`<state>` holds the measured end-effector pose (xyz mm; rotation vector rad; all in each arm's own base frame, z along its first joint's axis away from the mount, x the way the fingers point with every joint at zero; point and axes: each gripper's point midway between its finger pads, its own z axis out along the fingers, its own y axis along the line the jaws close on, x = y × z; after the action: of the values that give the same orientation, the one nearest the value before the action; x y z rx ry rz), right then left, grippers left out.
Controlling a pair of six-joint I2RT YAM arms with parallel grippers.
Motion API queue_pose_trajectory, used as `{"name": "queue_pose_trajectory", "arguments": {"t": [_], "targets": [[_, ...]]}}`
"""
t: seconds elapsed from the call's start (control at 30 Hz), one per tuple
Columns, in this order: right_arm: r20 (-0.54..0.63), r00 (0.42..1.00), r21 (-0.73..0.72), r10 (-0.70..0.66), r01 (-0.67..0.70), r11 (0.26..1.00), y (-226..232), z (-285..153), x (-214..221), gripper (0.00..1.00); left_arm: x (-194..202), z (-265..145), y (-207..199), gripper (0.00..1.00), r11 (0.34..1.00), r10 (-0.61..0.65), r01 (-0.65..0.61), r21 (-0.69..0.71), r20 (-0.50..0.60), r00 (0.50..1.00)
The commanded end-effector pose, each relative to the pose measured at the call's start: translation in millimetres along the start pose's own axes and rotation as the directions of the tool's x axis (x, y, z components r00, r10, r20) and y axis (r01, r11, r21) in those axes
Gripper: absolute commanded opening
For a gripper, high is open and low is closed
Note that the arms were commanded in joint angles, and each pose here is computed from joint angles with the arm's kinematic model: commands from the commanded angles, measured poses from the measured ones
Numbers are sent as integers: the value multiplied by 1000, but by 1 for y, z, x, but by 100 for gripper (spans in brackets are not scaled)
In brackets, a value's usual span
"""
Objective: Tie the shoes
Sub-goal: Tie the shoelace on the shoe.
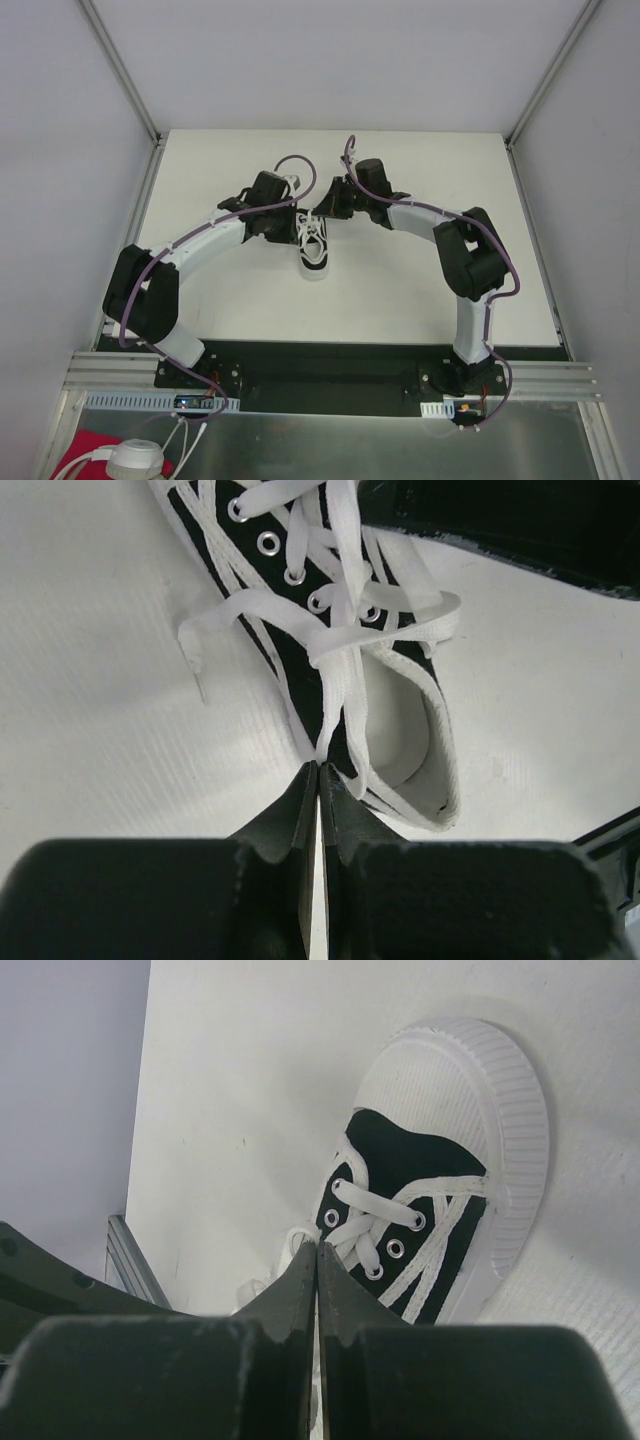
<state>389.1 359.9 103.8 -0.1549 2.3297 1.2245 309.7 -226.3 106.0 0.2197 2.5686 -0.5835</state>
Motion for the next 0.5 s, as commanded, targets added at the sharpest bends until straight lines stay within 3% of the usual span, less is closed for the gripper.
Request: {"name": "queue_pose_trajectory", "arguments": {"t": [0.0, 0.47], "targets": [[-1, 1000, -34, -7, 7, 999, 6, 2, 2, 1, 4, -9, 3, 0, 1000, 5, -5, 6, 6, 1000], [3, 1000, -33, -2, 2, 999, 4, 1, 3, 1, 9, -12, 14, 0, 1000, -6, 6, -12, 6, 1000]]}}
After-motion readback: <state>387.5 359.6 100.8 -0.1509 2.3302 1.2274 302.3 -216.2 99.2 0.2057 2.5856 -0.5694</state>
